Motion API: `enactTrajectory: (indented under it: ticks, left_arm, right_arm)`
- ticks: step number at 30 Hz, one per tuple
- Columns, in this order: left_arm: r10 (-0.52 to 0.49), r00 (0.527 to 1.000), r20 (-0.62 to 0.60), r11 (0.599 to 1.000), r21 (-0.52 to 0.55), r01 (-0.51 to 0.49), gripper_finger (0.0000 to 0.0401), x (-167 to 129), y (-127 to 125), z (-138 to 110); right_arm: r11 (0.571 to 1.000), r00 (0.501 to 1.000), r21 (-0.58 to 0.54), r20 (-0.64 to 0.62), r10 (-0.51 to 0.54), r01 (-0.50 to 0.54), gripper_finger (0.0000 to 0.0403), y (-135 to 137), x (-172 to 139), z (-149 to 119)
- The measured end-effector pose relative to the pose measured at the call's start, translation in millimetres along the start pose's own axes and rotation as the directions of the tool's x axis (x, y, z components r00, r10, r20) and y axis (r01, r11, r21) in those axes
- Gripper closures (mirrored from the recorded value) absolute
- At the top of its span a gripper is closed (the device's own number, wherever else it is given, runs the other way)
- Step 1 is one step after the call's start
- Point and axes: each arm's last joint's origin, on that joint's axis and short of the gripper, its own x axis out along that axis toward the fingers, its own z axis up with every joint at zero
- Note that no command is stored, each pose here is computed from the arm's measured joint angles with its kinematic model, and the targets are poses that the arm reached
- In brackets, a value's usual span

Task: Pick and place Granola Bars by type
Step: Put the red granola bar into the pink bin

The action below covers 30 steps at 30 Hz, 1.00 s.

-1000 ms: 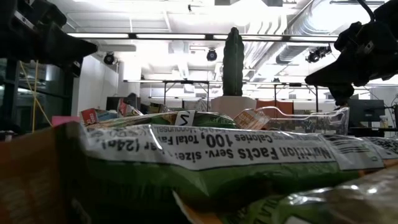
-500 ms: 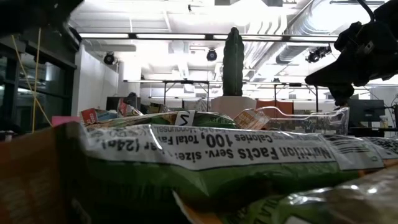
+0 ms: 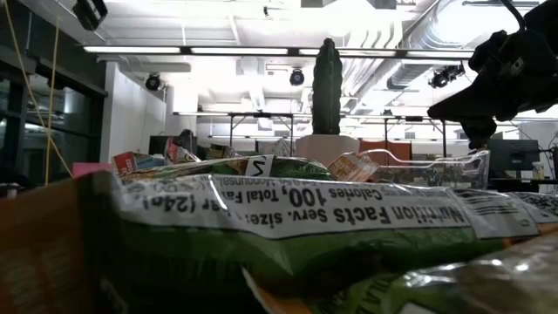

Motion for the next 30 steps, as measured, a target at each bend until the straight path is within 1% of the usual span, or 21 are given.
enactTrajectory:
  ticks: [4,8,12,18,20,24,26,30]
  left_arm:
    - [0.126,0.978,-0.168,0.989,-0.054,-0.136,0.0388,12,-7,14]
    - [0.206,0.928,-0.311,0.953,-0.150,-0.262,0.0388,27,-12,21]
    - [0.217,0.876,-0.431,0.930,-0.182,-0.319,0.0388,44,-17,26]
    - [0.183,0.818,-0.546,0.925,-0.185,-0.331,0.0388,76,-24,28]
    - [0.182,0.795,-0.578,0.917,-0.191,-0.349,0.0388,87,-25,26]
    - [0.217,0.734,-0.644,0.887,-0.185,-0.424,0.0389,109,-24,19]
    - [0.238,0.695,-0.679,0.868,-0.173,-0.466,0.0389,119,-25,12]
    - [0.278,0.635,-0.721,0.838,-0.141,-0.527,0.0389,141,-31,-8]
  right_arm:
    - [1.000,1.000,-0.001,0.000,0.000,0.000,0.0402,0,0,0]
    - [1.000,1.000,-0.001,0.000,0.000,0.000,0.0402,0,0,0]
    - [1.000,1.000,0.000,-0.001,0.000,0.000,0.0402,0,0,0]
    - [1.000,1.000,-0.001,0.000,0.000,0.000,0.0402,0,0,0]
    - [1.000,1.000,0.001,0.000,0.000,0.000,0.0402,0,0,0]
    - [1.000,1.000,-0.001,0.000,0.000,0.000,0.0402,0,0,0]
    - [1.000,1.000,0.001,0.000,0.000,0.000,0.0402,0,0,0]
    - [1.000,1.000,0.000,0.000,0.000,0.000,0.0402,0,0,0]
